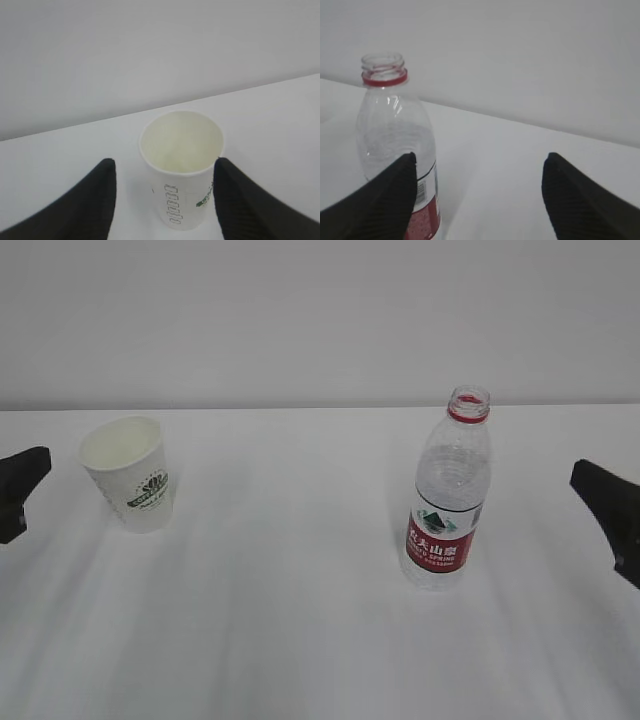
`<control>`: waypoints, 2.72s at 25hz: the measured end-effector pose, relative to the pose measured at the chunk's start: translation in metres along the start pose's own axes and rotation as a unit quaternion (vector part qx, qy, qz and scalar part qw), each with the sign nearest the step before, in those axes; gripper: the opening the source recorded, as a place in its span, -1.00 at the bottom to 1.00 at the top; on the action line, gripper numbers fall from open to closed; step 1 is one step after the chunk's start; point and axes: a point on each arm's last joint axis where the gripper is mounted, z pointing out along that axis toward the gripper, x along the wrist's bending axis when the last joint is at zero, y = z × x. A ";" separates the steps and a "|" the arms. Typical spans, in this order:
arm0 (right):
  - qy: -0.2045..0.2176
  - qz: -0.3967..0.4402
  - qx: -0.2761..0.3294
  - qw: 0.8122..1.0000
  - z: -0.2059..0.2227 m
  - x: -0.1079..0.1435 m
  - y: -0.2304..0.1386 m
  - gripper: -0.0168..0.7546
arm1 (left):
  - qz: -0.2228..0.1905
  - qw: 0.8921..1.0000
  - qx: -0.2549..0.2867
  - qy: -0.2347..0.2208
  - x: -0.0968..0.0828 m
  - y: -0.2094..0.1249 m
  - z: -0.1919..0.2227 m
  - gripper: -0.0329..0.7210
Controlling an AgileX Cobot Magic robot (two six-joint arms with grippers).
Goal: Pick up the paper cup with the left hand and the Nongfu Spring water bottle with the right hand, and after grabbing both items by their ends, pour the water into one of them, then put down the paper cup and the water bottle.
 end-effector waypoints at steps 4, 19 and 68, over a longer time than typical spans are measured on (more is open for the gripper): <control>0.016 0.020 0.009 1.000 0.003 0.004 -0.016 0.57 | -0.007 1.000 -0.007 -0.007 -0.003 -0.012 -0.006 0.28; 0.054 0.062 0.103 0.991 0.010 0.015 -0.071 0.57 | 0.000 0.997 0.024 -0.067 -0.014 -0.038 0.003 0.28; 0.174 0.001 0.086 0.981 0.080 0.014 -0.082 0.71 | -0.034 0.992 0.090 -0.079 -0.020 -0.076 -0.014 0.28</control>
